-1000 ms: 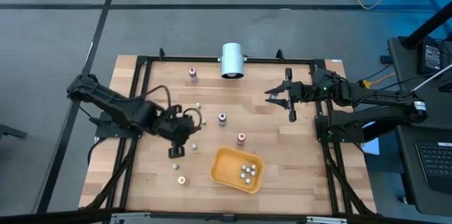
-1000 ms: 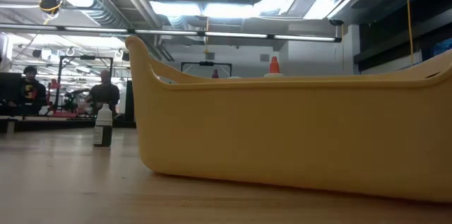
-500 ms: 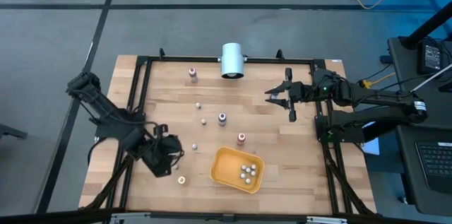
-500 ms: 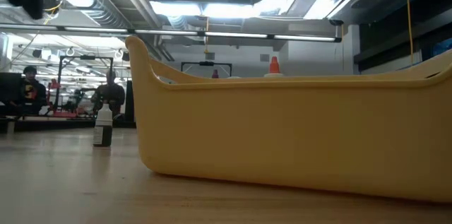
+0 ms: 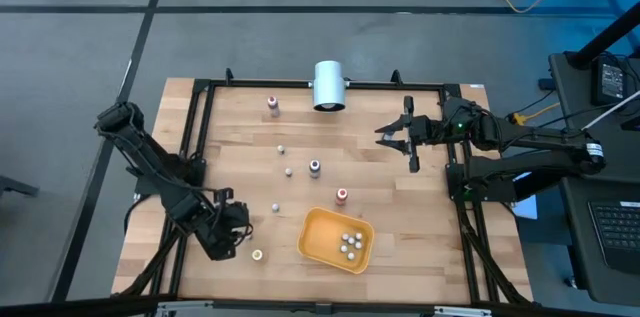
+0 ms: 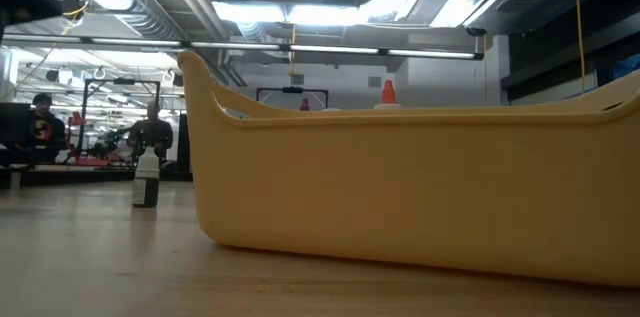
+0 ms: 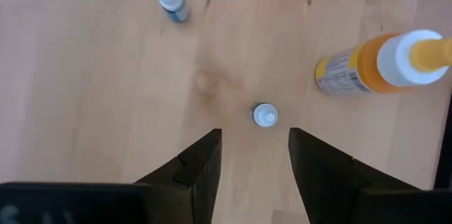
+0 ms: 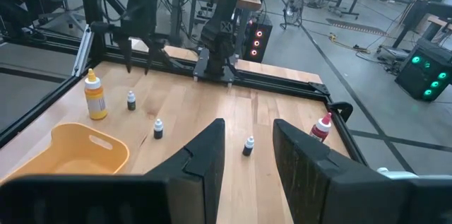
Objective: Pick & Place food coloring
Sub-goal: Put the small green food coloring bottle into the yellow container
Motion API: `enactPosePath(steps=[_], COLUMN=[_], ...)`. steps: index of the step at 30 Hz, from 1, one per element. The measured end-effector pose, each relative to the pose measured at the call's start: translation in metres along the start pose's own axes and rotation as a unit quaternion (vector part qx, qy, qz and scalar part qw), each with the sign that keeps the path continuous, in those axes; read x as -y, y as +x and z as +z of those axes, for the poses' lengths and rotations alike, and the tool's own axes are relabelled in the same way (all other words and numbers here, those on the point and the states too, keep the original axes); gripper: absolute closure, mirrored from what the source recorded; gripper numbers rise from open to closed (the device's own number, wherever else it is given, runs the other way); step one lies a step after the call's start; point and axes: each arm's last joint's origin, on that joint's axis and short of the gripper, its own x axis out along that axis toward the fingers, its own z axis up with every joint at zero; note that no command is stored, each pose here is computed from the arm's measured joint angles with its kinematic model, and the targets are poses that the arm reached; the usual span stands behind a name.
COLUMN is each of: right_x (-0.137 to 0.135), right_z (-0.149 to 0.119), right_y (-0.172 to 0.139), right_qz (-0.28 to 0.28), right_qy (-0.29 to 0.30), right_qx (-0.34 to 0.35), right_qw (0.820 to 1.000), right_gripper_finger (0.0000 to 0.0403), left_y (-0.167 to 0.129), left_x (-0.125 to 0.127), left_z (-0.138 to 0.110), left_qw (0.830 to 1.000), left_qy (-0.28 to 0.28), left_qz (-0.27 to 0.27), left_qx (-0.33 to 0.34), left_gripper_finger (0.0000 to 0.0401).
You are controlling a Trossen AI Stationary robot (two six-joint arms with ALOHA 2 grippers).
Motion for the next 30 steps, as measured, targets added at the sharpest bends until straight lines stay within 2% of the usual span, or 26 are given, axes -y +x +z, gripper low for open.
enactPosePath(steps=[9, 20, 30], right_x=[0.000, 0.000, 0.000], right_z=[0.000, 0.000, 0.000], right_y=[0.000, 0.000, 0.000], right_qz=[0.000, 0.000, 0.000], right_qy=[0.000, 0.000, 0.000], right_qx=[0.000, 0.000, 0.000], right_qw=[1.000, 1.000, 1.000], right_gripper_finger=[0.0280, 0.0280, 0.0280], left_y=[0.023, 0.025, 0.047], left_x=[-0.003, 0.001, 0.007], left_z=[-0.011, -0.008, -0.013], left_qw=[1.000, 0.998, 0.999], left_qy=[0.003, 0.035, 0.053], left_qz=[-0.023, -0.045, -0.008], left_qx=[0.005, 0.025, -0.005], left_gripper_finger=[0.0205, 0.0198, 0.0198])
